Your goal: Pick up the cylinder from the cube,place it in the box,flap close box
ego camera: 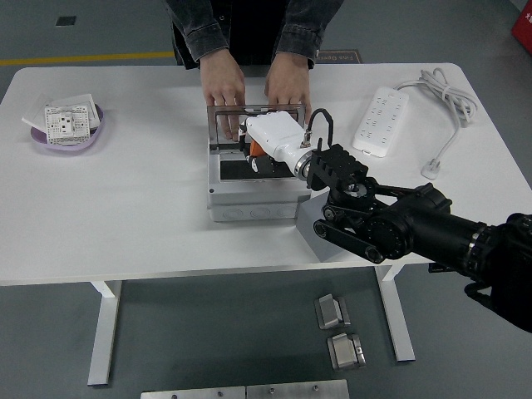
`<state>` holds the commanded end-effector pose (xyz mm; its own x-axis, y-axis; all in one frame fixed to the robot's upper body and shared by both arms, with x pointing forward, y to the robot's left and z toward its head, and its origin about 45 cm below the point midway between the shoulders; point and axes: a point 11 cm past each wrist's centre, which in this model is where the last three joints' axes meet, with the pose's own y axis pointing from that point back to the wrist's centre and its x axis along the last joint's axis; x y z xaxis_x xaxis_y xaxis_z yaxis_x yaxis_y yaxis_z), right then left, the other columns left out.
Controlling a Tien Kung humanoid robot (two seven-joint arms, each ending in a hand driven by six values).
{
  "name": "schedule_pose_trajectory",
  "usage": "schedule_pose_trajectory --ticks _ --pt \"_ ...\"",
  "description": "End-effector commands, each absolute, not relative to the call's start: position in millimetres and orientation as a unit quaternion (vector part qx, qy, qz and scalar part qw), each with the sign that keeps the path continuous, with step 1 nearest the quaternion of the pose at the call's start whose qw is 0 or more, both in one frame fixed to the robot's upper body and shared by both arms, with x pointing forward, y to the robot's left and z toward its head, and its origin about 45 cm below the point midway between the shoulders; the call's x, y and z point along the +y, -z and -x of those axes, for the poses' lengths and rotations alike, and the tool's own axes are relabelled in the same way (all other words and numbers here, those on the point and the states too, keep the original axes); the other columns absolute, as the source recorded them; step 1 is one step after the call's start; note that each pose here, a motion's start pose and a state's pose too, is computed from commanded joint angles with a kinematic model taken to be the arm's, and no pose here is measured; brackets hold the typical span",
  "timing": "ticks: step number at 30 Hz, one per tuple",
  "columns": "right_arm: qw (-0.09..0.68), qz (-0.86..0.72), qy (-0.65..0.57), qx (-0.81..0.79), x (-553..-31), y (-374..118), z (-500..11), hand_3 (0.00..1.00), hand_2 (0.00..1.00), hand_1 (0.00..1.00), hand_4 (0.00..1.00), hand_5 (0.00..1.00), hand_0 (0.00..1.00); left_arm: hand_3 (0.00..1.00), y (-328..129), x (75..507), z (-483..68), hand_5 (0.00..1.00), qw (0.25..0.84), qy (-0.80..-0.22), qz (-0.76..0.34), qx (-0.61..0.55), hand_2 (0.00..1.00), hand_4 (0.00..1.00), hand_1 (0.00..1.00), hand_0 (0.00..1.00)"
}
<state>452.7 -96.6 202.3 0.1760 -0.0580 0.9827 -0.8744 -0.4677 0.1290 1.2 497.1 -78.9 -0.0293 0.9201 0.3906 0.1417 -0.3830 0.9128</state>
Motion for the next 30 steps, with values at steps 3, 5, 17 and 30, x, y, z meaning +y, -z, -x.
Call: schedule_pose_trajectory --ticks 3,5,17,30 --pt "0.378 -0.665 -0.541 -0.349 -95.5 -202.4 -452.7 0.745 0.626 0.520 0.379 0.116 0.480 0.814 78.8 497.2 -2.4 0.471 0.343 -0.569 -0.607 0.437 0.685 0.745 0.708 0.715" --pt "0.376 -0.666 -0.542 -0.350 -94.7 -202.7 -452.7 0.931 0.757 0.700 0.607 0.082 0.733 0.816 78.9 497.0 -3.3 0.473 0.344 -0.569 -0.606 0.436 0.687 0.746 0.709 0.715" --pt "0.369 -0.670 -0.537 -0.355 -94.1 -201.8 -452.6 0.996 0.819 0.796 0.682 0.055 0.857 0.816 79.2 496.3 -3.5 0.478 0.345 -0.568 -0.607 0.436 0.688 0.749 0.710 0.716" --pt "0.334 -0.685 -0.513 -0.394 -103.2 -216.6 -444.8 0.998 0.814 0.793 0.699 0.075 0.864 0.817 80.3 494.4 -0.8 0.482 0.344 -0.567 -0.606 0.439 0.688 0.749 0.710 0.716"
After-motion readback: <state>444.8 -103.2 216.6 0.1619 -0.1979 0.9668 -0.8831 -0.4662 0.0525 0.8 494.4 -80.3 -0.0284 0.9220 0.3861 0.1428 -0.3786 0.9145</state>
